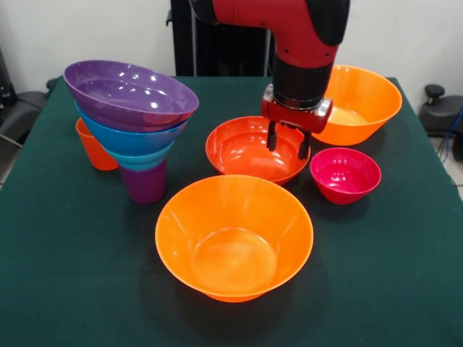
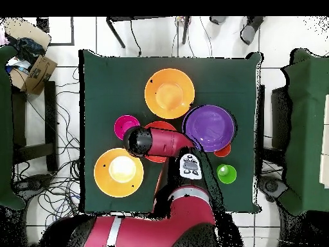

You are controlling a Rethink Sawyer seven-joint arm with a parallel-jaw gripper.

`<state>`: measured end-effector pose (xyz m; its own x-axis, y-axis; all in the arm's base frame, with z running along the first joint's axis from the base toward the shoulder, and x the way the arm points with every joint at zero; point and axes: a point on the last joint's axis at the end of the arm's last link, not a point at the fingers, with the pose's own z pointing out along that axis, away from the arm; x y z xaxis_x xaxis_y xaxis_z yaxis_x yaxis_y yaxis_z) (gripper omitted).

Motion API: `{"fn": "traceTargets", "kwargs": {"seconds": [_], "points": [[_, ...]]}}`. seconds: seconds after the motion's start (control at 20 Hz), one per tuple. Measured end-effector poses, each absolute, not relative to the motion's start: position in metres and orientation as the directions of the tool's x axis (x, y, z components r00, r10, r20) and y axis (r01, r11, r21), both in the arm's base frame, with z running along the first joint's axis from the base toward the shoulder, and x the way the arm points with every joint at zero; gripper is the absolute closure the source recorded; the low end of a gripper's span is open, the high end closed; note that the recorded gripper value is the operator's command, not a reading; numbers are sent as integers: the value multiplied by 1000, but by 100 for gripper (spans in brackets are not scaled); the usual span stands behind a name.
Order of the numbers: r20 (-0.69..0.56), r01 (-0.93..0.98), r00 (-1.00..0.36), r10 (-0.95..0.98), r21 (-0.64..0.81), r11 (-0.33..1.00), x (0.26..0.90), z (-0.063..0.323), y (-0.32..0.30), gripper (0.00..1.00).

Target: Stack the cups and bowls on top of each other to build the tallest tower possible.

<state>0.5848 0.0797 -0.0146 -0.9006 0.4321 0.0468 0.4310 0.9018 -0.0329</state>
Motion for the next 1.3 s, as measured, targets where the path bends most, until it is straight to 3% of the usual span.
{"fn": "traceTargets", "kwargs": {"seconds": [1.3], "points": [[-76, 382, -921, 381, 8, 924, 607, -18, 112, 0]]}}
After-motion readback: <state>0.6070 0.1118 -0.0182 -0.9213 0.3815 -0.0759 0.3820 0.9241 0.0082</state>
